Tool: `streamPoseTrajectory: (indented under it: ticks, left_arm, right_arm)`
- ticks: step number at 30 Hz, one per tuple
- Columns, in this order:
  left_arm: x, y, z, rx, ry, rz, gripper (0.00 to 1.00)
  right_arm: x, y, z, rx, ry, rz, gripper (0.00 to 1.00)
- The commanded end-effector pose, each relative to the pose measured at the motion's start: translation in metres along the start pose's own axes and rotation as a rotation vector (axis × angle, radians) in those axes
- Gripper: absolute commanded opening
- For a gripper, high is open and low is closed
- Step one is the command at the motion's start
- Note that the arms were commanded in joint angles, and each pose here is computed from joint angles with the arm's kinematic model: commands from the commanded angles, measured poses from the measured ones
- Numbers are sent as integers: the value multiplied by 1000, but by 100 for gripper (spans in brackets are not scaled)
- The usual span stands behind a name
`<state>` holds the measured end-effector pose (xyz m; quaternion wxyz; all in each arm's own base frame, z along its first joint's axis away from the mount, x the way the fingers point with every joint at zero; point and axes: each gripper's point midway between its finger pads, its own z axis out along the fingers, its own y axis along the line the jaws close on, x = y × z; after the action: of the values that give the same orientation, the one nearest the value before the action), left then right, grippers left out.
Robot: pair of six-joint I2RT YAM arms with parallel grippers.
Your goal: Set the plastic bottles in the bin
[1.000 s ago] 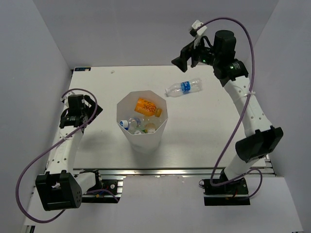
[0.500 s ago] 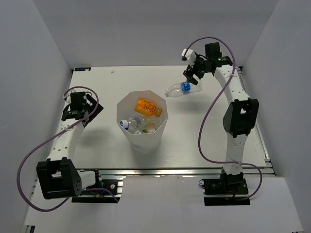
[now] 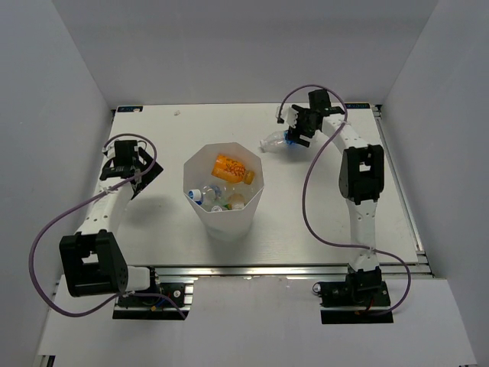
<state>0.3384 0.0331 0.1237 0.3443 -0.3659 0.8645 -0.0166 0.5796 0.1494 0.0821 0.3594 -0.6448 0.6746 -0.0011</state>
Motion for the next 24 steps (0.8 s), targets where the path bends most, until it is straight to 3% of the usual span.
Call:
streamPoseTrajectory:
  ticks: [1,6,7,8,11,13,17,19,20,24]
  left_arm:
    - [-14,-3,2,-21,-26,13,98]
    - [-16,-5,4,-24,-22,16,98]
    - [-16,-5,4,-23,-21,17,98]
    - [-16,-6,3,-20,-22,15,98]
    - [-19,-7,-2,-16,-26,14,98]
    - [-20,-7,-7,-4,-36,13,98]
    - [-29,-12,-29,50,-93,-3,98]
    - [-29,-12,-35,69,-102,-7,98]
    - [-30,-14,-41,89,-115,-11,98]
    - [-26,-17,-51,141,-124,-18,98]
  right_arm:
    - [-1,3,34,-15,-37,-61,89]
    - [-2,22,56,-66,-73,-26,89]
    - [-7,20,56,-56,-84,-13,82]
    - [-20,13,49,-39,-118,-4,54]
    - [-58,-22,8,69,-204,55,26]
    - [-87,-52,-26,189,-274,125,19]
    - [-159,-84,-156,371,-458,225,21]
    - [-193,-68,-192,339,-554,266,26]
    - [-219,-60,-233,349,-628,250,30]
    - [-281,-8,-280,261,-753,247,32]
